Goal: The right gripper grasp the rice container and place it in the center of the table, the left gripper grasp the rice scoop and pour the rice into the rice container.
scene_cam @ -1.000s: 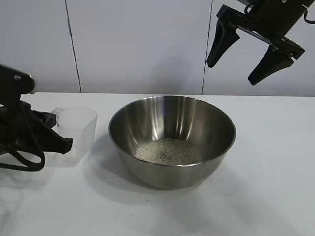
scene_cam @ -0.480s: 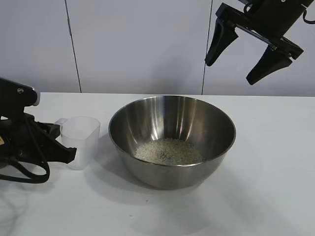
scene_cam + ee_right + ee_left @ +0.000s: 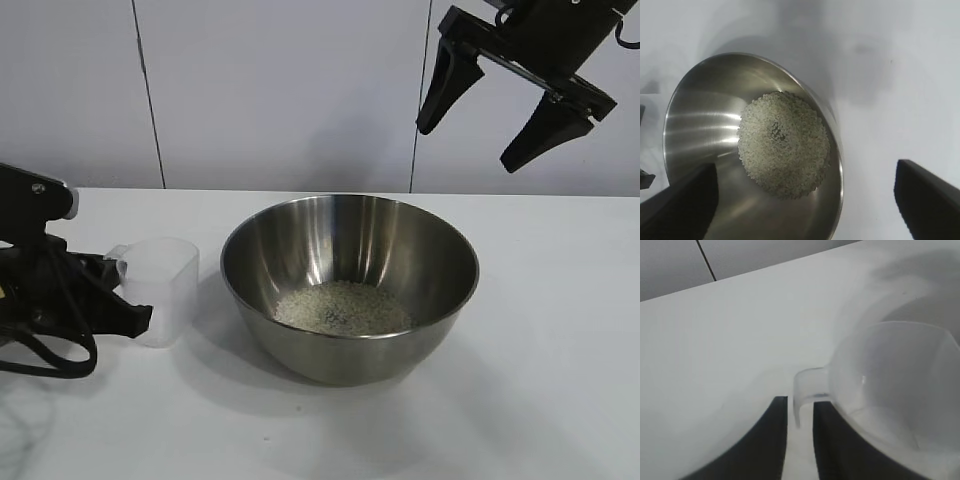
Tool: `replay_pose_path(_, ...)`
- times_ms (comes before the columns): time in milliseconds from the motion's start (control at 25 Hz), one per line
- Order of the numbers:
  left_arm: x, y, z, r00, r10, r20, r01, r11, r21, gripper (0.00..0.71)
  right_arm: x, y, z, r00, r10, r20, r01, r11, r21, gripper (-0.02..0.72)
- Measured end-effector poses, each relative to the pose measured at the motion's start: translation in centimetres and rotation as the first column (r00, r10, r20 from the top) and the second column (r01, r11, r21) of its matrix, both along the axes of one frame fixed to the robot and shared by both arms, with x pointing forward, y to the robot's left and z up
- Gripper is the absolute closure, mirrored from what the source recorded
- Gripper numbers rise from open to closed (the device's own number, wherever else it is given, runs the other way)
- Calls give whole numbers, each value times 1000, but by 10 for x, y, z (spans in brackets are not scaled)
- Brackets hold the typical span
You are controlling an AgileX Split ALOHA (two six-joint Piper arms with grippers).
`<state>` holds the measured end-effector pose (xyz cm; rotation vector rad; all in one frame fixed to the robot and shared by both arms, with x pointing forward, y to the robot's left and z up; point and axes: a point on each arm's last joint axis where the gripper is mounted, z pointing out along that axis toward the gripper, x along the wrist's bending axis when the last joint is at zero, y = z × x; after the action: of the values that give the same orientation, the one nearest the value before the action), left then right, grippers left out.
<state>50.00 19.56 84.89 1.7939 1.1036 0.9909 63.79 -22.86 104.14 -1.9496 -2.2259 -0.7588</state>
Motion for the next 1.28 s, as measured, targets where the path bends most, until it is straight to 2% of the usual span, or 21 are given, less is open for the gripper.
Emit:
replay_pose_path(240,-17,8,-6,999,1,-48,1,1000,26,254,0,0,0,1000,1,-2,-1,1000,2,43)
replay_pose_path(360,-28,14,-10,997,2,-81,2,999,43,161,0,0,0,1000,1,-3,-1,1000,2,43)
replay_pose_path(440,-36,18,-12,995,3,-103,3,998,55,124,0,0,0,1000,1,-3,-1,1000,2,43)
replay_pose_path(600,-50,24,-8,992,9,-125,-2,999,54,105,0,0,0,1000,1,-3,-1,1000,2,43)
replay_pose_path(880,-56,33,33,997,79,-15,-80,997,-21,101,0,0,0,1000,1,-3,-1,1000,2,43)
replay_pose_path(1080,-57,29,60,987,72,-142,-83,993,-78,90,0,0,0,1000,1,-3,-1,1000,2,43)
replay_pose_path(1280,-41,6,113,956,-26,-292,-18,989,-147,35,0,0,0,1000,1,-3,-1,1000,2,43)
